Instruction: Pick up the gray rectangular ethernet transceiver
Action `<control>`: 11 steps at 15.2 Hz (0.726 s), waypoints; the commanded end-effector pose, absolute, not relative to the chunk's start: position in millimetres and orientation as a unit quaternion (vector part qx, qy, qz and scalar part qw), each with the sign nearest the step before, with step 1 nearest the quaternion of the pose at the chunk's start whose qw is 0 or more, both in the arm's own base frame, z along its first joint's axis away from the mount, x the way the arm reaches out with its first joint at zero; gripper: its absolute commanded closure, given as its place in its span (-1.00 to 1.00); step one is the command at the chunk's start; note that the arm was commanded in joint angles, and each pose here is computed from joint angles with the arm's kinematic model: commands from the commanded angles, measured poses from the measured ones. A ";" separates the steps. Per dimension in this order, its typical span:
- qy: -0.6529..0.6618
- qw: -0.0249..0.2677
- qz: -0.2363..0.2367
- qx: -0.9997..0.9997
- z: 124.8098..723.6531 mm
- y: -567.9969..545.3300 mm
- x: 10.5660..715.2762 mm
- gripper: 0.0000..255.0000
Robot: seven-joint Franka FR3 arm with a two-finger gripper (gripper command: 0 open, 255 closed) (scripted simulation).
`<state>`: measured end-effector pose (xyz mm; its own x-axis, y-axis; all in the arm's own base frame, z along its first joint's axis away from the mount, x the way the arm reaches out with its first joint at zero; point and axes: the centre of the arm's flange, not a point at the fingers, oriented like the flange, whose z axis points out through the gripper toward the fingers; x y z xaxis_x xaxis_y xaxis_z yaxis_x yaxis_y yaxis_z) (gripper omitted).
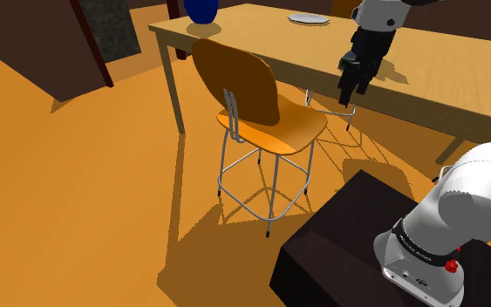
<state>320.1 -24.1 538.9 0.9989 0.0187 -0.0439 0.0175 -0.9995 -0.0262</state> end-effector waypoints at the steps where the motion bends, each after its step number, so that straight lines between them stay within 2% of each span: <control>1: -0.009 0.013 0.022 -1.000 538.9 -24.1 320.1 -1.00; 11: 0.201 0.010 0.012 -0.979 551.1 -121.7 402.9 -1.00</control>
<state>395.4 -110.6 549.3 0.9355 -0.3519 -0.0303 -0.3525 -0.9357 -0.0166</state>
